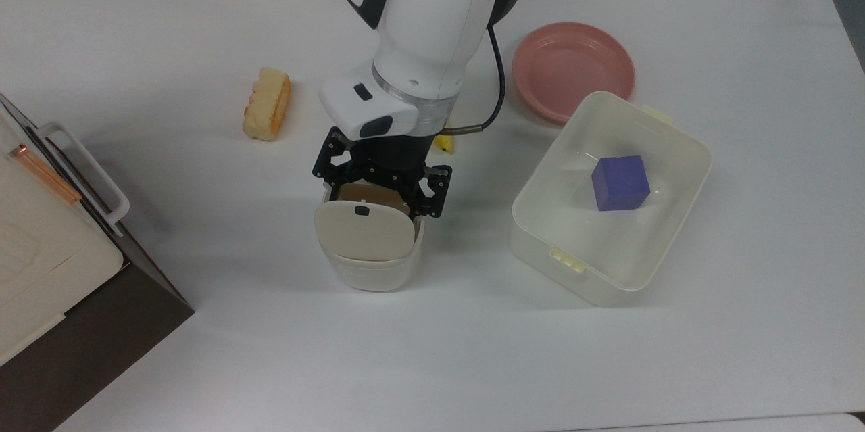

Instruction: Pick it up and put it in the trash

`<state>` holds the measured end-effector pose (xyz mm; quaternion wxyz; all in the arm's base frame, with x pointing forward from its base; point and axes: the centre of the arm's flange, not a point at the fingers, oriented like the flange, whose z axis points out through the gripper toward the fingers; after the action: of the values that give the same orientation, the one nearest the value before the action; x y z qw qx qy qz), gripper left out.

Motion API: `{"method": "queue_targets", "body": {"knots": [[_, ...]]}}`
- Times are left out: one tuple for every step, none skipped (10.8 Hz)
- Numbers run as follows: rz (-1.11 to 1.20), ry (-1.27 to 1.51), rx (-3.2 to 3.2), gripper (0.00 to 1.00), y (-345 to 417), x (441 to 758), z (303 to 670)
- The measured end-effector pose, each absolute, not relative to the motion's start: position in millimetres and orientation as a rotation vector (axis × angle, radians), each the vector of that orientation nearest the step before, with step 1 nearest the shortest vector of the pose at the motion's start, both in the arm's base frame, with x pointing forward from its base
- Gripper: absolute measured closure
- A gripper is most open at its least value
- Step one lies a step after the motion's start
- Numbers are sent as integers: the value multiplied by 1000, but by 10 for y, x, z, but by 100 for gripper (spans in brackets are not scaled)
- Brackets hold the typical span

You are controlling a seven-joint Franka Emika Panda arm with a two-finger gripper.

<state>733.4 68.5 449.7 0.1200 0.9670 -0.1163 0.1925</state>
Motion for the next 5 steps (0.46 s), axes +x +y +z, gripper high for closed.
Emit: {"method": "queue_targets", "body": {"knots": [[575,-378,2830,0,632,7299,4667],[547,-479,2861,0,500,7200,4941],[503,-600,2902,0,277,7040,5299],[452,-672,2943,0,-3,6832,5666],[386,-713,2974,0,-277,6609,5947]]}}
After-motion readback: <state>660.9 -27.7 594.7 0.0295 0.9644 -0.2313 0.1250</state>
